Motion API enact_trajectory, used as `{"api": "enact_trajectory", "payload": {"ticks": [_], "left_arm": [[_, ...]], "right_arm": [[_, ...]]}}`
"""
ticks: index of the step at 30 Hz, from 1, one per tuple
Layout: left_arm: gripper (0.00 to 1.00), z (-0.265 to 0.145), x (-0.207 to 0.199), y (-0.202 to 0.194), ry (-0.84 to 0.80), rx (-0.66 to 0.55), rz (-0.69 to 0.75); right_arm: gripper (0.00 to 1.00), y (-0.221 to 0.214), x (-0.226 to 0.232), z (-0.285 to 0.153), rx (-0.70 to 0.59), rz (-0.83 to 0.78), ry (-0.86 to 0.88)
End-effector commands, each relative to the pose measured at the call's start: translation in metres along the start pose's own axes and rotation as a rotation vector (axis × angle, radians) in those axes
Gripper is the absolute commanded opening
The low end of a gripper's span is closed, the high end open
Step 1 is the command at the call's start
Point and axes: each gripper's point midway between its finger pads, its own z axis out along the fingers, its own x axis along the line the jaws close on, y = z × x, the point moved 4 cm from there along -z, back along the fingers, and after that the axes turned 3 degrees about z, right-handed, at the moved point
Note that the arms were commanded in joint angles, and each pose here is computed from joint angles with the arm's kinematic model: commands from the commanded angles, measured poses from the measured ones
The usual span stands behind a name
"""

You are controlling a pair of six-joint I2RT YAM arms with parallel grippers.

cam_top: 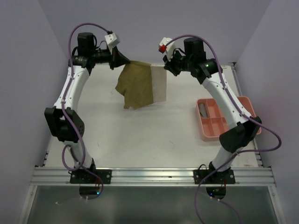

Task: Roll the underwear
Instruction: Flatten the underwear

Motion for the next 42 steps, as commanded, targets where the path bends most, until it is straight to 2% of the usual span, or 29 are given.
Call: {"api": "enact_trajectory", "payload": {"ticks": [1, 6, 10, 11, 12, 13, 14, 15, 16, 19, 20, 21, 22, 23, 24, 25, 26, 27, 29, 30, 32, 34, 35, 37, 38, 40, 41, 42], "left_arm": [[0.0, 0.012, 0.049, 0.028, 0.089, -0.117, 0.049], [0.0, 0.012, 0.064, 0.057, 0.113, -0.161, 0.136], [0.0, 0.001, 0.038, 0.049, 0.073, -0.104, 0.148], [0.0, 0.003, 0.031, 0.031, 0.053, -0.072, 0.153], [0.0, -0.005, 0.017, 0.035, 0.046, -0.063, 0.181], [0.0, -0.006, 0.004, 0.021, 0.019, -0.025, 0.147], [0.0, -0.005, -0.005, -0.003, -0.011, 0.015, 0.165], [0.0, -0.008, -0.021, -0.004, -0.028, 0.03, 0.186], [0.0, -0.01, -0.036, -0.02, -0.062, 0.067, 0.146], [0.0, -0.013, -0.088, -0.093, -0.192, 0.19, 0.036], [0.0, -0.015, -0.099, -0.109, -0.231, 0.214, 0.055], [0.02, -0.016, -0.114, -0.124, -0.281, 0.231, 0.053], [0.09, -0.029, -0.152, -0.154, -0.383, 0.299, -0.069], [0.14, -0.034, -0.166, -0.167, -0.457, 0.301, 0.007], [0.21, -0.042, -0.183, -0.177, -0.493, 0.34, -0.06], [0.36, -0.049, -0.2, -0.195, -0.519, 0.379, -0.124], [0.41, -0.054, -0.207, -0.2, -0.53, 0.395, -0.099], [0.43, -0.064, -0.213, -0.2, -0.521, 0.427, -0.029], [0.45, -0.073, -0.223, -0.203, -0.531, 0.456, 0.061], [0.46, -0.076, -0.225, -0.197, -0.527, 0.459, 0.153], [0.47, -0.076, -0.221, -0.19, -0.512, 0.456, 0.179], [0.45, -0.066, -0.209, -0.18, -0.477, 0.425, 0.145], [0.44, -0.06, -0.204, -0.184, -0.466, 0.437, 0.04], [0.4, -0.044, -0.184, -0.185, -0.406, 0.411, -0.005], [0.38, -0.038, -0.177, -0.187, -0.351, 0.433, -0.119], [0.37, -0.018, -0.148, -0.196, -0.243, 0.423, -0.112], [0.37, -0.012, -0.141, -0.198, -0.182, 0.43, -0.213], [0.37, 0.0, -0.121, -0.199, -0.099, 0.425, -0.164]], "right_arm": [[0.0, 0.026, -0.034, 0.004, -0.084, -0.045, -0.068], [0.0, 0.056, -0.06, 0.002, -0.155, -0.085, -0.113], [0.0, 0.058, -0.042, -0.017, -0.169, -0.096, -0.048], [0.0, 0.041, -0.032, -0.011, -0.129, -0.074, -0.004], [0.0, 0.034, -0.023, -0.014, -0.12, -0.075, 0.022], [0.0, 0.035, -0.013, -0.029, -0.136, -0.086, 0.047], [0.0, 0.008, 0.004, -0.021, -0.082, -0.066, 0.106], [0.0, -0.002, 0.016, -0.023, -0.071, -0.066, 0.143], [0.0, -0.014, 0.028, -0.024, -0.043, -0.063, 0.179], [0.0, -0.058, 0.082, -0.03, 0.055, -0.06, 0.344], [0.0, -0.082, 0.105, -0.032, 0.104, -0.052, 0.405], [0.0, -0.089, 0.131, -0.033, 0.127, -0.08, 0.468], [0.0, -0.103, 0.15, -0.036, 0.168, -0.093, 0.531], [0.05, -0.12, 0.186, -0.04, 0.22, -0.113, 0.63], [0.21, -0.129, 0.204, -0.044, 0.247, -0.116, 0.685], [0.41, -0.138, 0.218, -0.052, 0.284, -0.104, 0.739], [0.62, -0.147, 0.232, -0.057, 0.309, -0.097, 0.787], [0.64, -0.146, 0.237, -0.064, 0.295, -0.079, 0.822], [0.64, -0.143, 0.237, -0.072, 0.304, -0.066, 0.833], [0.62, -0.14, 0.234, -0.073, 0.297, -0.072, 0.818], [0.6, -0.127, 0.221, -0.067, 0.268, -0.036, 0.769], [0.53, -0.122, 0.209, -0.046, 0.261, 0.055, 0.705], [0.43, -0.125, 0.198, -0.035, 0.27, 0.101, 0.662], [0.36, -0.136, 0.182, -0.003, 0.311, 0.183, 0.584], [0.3, -0.138, 0.169, 0.008, 0.339, 0.24, 0.519], [0.24, -0.146, 0.158, 0.027, 0.385, 0.303, 0.463], [0.22, -0.153, 0.151, 0.039, 0.416, 0.325, 0.427], [0.2, -0.158, 0.149, 0.046, 0.43, 0.339, 0.413]]}}
